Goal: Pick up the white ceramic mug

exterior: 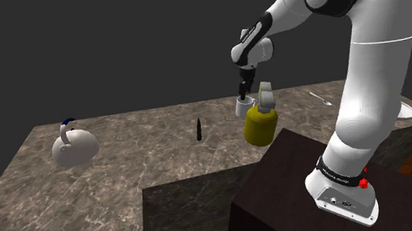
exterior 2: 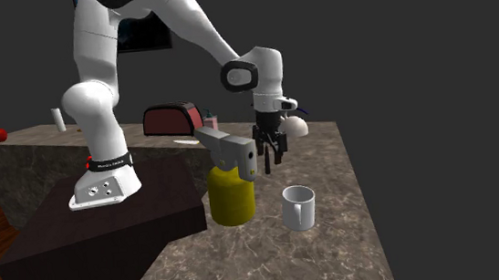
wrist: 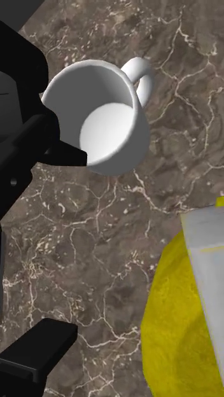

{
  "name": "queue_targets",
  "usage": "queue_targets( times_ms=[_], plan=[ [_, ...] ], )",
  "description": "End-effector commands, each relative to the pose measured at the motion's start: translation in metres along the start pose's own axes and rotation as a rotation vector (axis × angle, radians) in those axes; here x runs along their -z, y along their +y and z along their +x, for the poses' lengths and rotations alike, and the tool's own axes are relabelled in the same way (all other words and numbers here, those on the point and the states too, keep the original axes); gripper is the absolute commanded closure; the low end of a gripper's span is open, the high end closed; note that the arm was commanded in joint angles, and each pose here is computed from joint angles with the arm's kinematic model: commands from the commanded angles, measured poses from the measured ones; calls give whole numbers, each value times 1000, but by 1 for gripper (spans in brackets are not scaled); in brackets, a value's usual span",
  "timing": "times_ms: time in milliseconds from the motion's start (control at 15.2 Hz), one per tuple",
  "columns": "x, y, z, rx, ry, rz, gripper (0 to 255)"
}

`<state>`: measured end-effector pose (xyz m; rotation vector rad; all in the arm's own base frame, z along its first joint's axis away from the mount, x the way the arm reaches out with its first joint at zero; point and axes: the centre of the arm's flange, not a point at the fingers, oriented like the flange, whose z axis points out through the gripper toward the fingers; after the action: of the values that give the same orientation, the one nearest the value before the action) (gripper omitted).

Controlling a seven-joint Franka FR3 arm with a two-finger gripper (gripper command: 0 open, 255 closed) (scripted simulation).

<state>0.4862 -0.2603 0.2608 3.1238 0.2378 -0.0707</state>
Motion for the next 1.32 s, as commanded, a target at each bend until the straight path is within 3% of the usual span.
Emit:
queue_targets(
  times_ms=[0, 396, 990, 1056, 1254],
  plan=[
    [-23, 14, 10, 1, -2, 2, 0],
    [-78, 59, 37, 2, -8, 8, 0],
    [-118, 59, 39, 2, -8, 8, 0],
    [-118, 59, 40, 2, -8, 8, 255],
    [-118, 59, 39, 2, -8, 8, 255]
  ],
)
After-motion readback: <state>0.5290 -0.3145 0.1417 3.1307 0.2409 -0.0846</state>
